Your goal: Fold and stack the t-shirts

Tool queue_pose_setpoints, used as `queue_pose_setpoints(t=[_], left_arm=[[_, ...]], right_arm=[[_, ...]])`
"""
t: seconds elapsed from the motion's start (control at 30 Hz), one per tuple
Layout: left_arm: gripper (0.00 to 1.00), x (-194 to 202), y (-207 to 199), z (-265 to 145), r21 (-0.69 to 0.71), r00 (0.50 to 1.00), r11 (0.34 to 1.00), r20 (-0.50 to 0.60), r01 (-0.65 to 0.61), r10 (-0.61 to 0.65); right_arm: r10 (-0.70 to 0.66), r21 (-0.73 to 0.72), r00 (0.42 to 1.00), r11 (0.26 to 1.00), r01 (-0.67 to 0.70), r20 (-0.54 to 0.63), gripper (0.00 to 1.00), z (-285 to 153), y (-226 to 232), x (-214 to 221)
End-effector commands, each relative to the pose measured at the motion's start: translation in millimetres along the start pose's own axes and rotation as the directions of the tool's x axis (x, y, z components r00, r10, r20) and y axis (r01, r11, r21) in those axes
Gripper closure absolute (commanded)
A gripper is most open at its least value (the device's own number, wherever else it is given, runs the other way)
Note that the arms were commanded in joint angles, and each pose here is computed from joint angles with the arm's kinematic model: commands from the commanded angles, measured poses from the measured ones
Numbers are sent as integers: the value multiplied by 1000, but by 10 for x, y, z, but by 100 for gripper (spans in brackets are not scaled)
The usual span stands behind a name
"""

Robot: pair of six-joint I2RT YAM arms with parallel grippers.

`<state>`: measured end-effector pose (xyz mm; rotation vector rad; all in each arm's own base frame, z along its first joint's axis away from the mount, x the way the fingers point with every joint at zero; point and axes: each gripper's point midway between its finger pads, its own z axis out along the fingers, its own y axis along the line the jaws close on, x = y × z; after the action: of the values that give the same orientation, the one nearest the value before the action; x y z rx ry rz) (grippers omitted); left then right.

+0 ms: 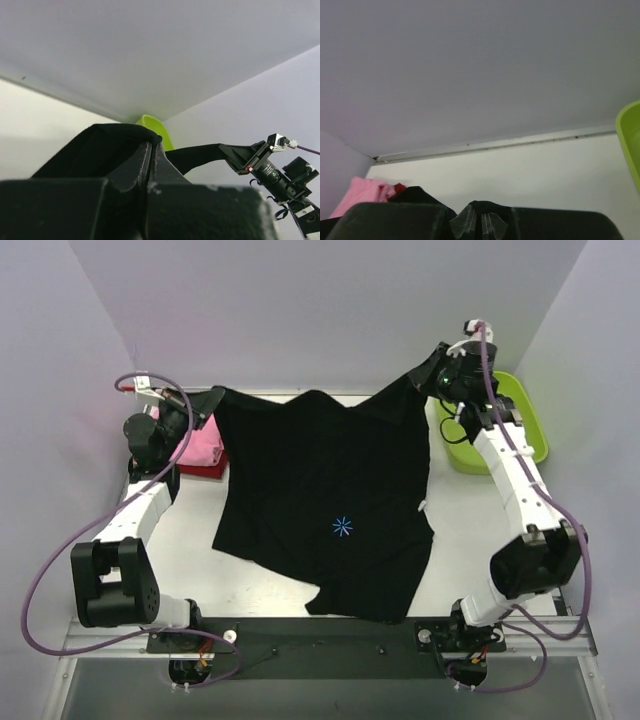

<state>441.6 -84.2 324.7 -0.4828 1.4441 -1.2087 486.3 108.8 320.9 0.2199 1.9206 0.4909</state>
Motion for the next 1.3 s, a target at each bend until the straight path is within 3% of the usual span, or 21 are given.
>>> queue_pose_setpoints(t=[0.0, 0.07, 0.13, 0.23, 0.37, 0.5, 0.6, 0.7, 0.93, 1.03, 1.13, 1.17, 1.2, 1.23, 1.27], left_arm=[[100, -509, -1627, -239, 375, 982, 910, 130, -177, 138], [100, -623, -2293, -503, 476, 964, 841, 185, -258, 191], [100, -694, -2902, -804, 533, 940, 775, 234, -339, 250], [100, -716, -3434, -1191, 533, 899, 725, 297, -435, 321], [100, -651, -4220, -1913, 563, 826, 605, 410, -563, 388], [100, -510, -4618, -2497, 572, 786, 539, 477, -618, 394], [100, -404, -4858, -2901, 575, 754, 490, 528, -656, 391], [100, -360, -4962, -3087, 564, 744, 487, 539, -667, 395], [100, -394, -4920, -3032, 560, 769, 530, 508, -637, 388], [100, -411, -4777, -2850, 554, 784, 557, 477, -619, 397], [100, -401, -4366, -2507, 539, 820, 620, 415, -571, 395], [100, -407, -3973, -2206, 501, 851, 690, 361, -523, 382], [100, -395, -3834, -2140, 489, 854, 703, 357, -516, 378], [100, -379, -3598, -2001, 464, 869, 738, 331, -490, 368], [100, -363, -3376, -1875, 440, 880, 767, 311, -468, 359]], right_arm=[[5, -327, 914, 935, 140, 405, 100, -1335, 1030, -1257], [22, -434, 884, 877, 208, 468, 100, -1857, 1328, -1387], [54, -498, 801, 808, 316, 596, 100, -2676, 1617, -1603], [77, -540, 709, 706, 458, 701, 100, -3735, 1923, -1693], [113, -542, 612, 607, 581, 783, 100, -4810, 2067, -1592], [167, -511, 508, 535, 673, 845, 100, -5793, 2081, -1358], [178, -475, 454, 525, 706, 873, 100, -6236, 2068, -1237], [187, -445, 412, 527, 724, 892, 100, -6560, 2055, -1176], [221, -426, 367, 570, 703, 903, 100, -6759, 2017, -1268], [193, -440, 419, 625, 645, 887, 100, -6408, 1992, -1440], [137, -459, 534, 709, 536, 834, 100, -5625, 1874, -1568], [120, -456, 564, 733, 504, 817, 100, -5355, 1821, -1583], [102, -433, 581, 770, 468, 808, 100, -5088, 1735, -1622], [72, -424, 649, 810, 406, 758, 100, -4565, 1606, -1566], [51, -404, 674, 833, 378, 737, 100, -4300, 1524, -1542]])
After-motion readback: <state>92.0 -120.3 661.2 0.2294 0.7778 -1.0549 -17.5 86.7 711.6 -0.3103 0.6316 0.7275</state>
